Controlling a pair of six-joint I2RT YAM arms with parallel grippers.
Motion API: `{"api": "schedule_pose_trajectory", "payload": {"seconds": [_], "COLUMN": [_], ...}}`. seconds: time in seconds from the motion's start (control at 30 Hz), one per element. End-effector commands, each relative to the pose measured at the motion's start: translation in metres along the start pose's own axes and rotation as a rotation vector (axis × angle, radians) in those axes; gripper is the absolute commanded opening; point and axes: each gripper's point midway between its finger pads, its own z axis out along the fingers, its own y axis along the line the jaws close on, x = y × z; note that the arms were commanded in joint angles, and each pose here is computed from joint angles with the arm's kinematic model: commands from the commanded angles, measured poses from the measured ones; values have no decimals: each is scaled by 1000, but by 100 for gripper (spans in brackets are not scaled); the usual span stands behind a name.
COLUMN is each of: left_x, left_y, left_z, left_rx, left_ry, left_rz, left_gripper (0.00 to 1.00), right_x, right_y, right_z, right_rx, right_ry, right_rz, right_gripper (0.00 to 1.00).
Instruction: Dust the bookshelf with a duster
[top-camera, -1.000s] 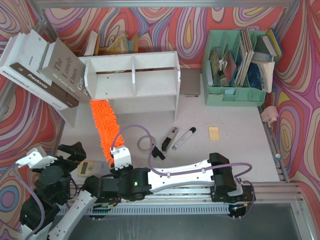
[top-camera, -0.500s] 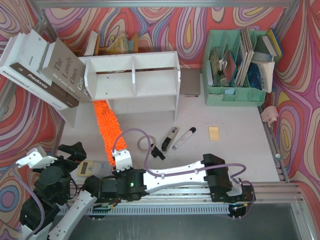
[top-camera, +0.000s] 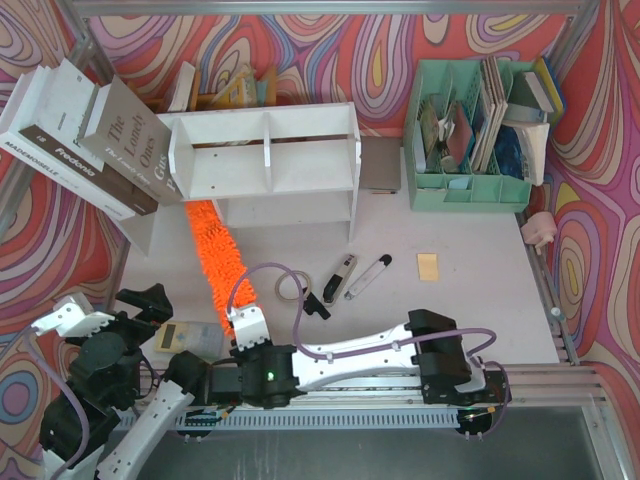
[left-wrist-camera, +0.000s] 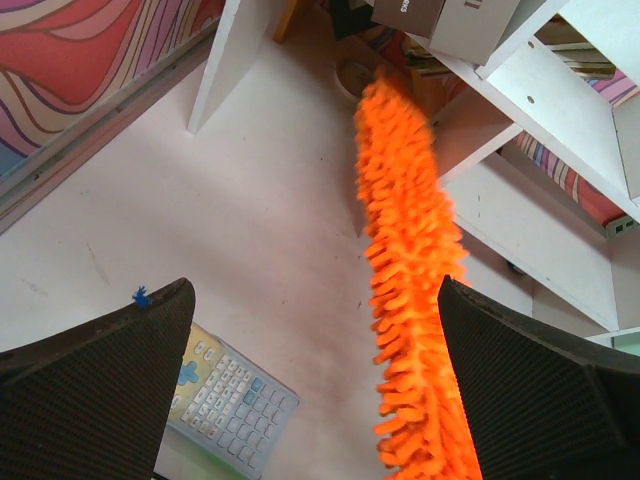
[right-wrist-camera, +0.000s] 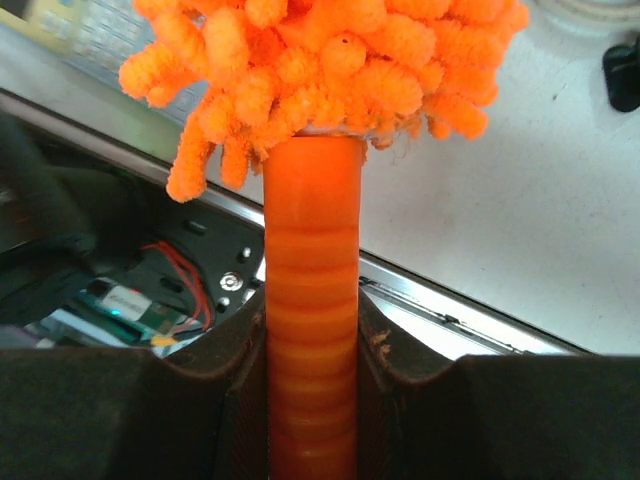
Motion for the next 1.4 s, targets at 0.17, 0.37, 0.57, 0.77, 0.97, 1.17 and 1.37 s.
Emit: {"api": "schedule_pose_trajectory", "payload": {"seconds": [0.17,0.37,0.57,0.77,0.97,1.17,1.37], "left_x": [-1,-1,-1,-2,-1,-1,-2], "left_y": [0,1,1,1,1,0,2], "left_z": [0,0,0,0,0,0,-1], "left_rx": [6,6,5,6,6,7,7], "left_ry": [-8,-14,-11,-14,-11,-10,-16], "left_rz": [-9,-16,-13,-15,-13,-12,-19], "left_gripper": [98,98,98,98,98,98,98], "right_x": [-52,-35,-15,-22,-57,-61,-36], "right_y": [-3,-9,-12,-11,-1,-7,-13], "right_z": [-43,-26,5,1,-34,-51,-28], "right_rx": [-4,-2,5,0,-24,1,14], "right_ry": [-256,-162,-20,-29,-215,-273,-175], "right_rz": [63,50,51,62,43,52,36], "right_gripper": [0,0,0,0,0,0,0]}}
